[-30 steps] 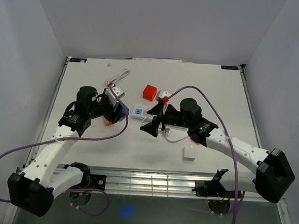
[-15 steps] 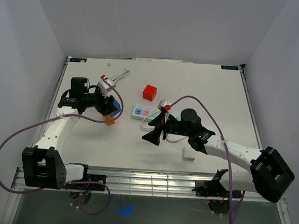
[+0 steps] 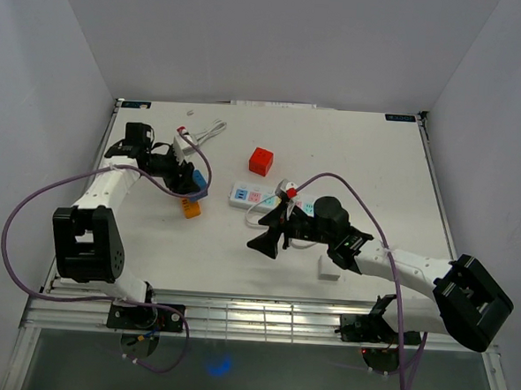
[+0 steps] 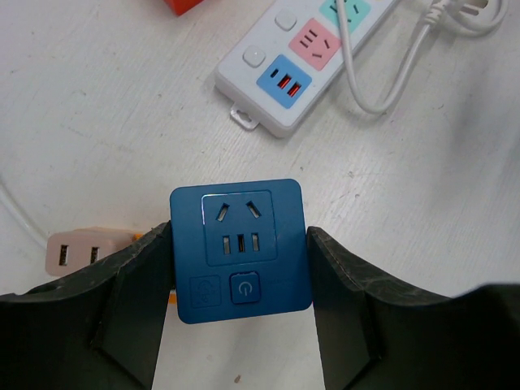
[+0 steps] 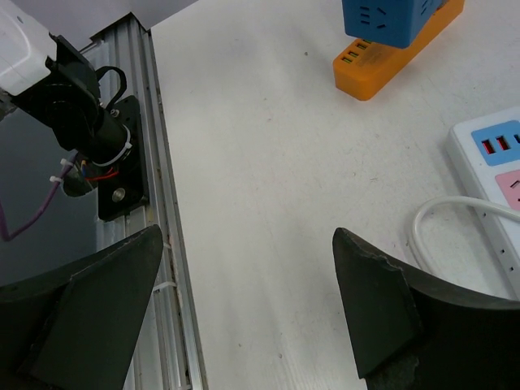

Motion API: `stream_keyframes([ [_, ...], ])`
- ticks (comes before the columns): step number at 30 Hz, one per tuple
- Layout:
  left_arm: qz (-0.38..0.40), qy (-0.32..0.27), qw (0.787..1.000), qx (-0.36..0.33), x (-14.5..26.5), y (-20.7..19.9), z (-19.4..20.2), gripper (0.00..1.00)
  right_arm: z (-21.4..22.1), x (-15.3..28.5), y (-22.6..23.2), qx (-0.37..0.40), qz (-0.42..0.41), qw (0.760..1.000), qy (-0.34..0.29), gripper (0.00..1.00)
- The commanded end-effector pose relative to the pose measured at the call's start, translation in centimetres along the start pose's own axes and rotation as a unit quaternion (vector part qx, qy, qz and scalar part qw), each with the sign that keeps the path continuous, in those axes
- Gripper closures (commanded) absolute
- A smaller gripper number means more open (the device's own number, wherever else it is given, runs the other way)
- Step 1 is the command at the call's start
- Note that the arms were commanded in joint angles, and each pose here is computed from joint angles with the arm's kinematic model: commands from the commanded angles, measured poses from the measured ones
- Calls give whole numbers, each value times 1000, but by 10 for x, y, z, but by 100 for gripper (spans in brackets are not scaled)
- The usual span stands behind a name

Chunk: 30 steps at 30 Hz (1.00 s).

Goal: Insert the plug

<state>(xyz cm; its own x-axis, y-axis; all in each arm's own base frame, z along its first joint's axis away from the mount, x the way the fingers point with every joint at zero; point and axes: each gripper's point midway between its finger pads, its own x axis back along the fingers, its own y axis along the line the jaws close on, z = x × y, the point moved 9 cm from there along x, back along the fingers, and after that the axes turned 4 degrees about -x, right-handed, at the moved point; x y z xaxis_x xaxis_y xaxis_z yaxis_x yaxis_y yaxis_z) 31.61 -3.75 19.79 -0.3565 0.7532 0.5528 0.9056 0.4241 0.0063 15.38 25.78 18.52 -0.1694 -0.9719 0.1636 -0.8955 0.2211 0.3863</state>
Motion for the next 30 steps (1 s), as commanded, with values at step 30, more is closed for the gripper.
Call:
stream_keyframes([
  [30,-32,14,999,-17,10,53,30,100,-3,-8,-2,10,7,1000,2,10],
])
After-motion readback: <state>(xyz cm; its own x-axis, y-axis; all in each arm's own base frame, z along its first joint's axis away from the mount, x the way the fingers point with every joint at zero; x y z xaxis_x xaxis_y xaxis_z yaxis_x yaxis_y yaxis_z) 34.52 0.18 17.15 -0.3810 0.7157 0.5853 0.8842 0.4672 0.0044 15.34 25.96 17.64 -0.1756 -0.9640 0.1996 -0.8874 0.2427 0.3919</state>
